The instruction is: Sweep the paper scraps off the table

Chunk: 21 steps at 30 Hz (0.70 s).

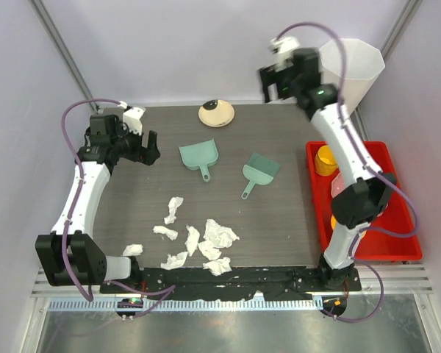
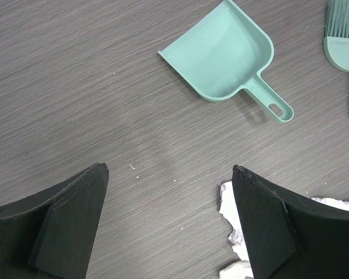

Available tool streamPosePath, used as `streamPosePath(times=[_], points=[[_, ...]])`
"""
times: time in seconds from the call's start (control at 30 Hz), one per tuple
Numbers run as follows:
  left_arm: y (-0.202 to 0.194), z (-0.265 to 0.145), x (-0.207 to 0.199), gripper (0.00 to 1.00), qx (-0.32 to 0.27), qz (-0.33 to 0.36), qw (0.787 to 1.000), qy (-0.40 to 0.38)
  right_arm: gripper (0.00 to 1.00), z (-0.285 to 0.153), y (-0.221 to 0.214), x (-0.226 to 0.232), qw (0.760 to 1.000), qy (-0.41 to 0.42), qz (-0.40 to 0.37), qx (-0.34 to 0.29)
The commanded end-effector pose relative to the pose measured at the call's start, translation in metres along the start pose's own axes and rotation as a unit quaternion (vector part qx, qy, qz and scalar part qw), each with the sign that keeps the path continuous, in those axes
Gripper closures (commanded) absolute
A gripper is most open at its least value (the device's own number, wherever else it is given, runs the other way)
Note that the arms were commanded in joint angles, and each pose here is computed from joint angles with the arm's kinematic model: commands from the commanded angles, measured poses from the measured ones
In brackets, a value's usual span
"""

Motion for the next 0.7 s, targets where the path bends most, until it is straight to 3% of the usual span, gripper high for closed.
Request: streamPosePath(times=[0.0,0.03,0.2,0.37,0.5,0.67], points=[[0.021,-0.004,0.000,0.09,-0.022,-0.009,1.000,-0.004,0.02,-0.008,0.000,-0.101,0.999,-0.013,-0.016,0.038],[0.022,-0.005,0.000,0.09,-0.023,-0.011,1.000,-0.002,0.03,0.004,-0.005,-0.114,0.999,-0.018,-0.017,0.047],[0.020,-0.005,0.002,0.10,-0.019,-0.010,1.000,0.004,0.03,0.001,0.041,-0.172,0.994,-0.090,-0.054,-0.024],[0.015,-0.001,0.006,0.10,-0.009,-0.011,1.000,0.012,0.00,0.003,0.045,-0.225,0.991,-0.115,-0.043,-0.056],[0.015,0.001,0.009,0.09,-0.005,-0.010,1.000,0.016,0.00,0.018,0.009,-0.256,0.990,-0.132,-0.039,-0.011],[0.017,0.003,0.009,0.10,-0.004,-0.013,1.000,0.014,0.00,0.022,0.000,-0.274,0.986,-0.150,-0.074,0.003]])
Point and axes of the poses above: each gripper's point midway between its finger pads, its own z axis out along the fingers, its own x axis along the line the jaws close on, y = z × x, the point moved 1 cm from there along -z, back along the fingers, and after that the axes turned 5 degrees about z, right-handed, at the moved point
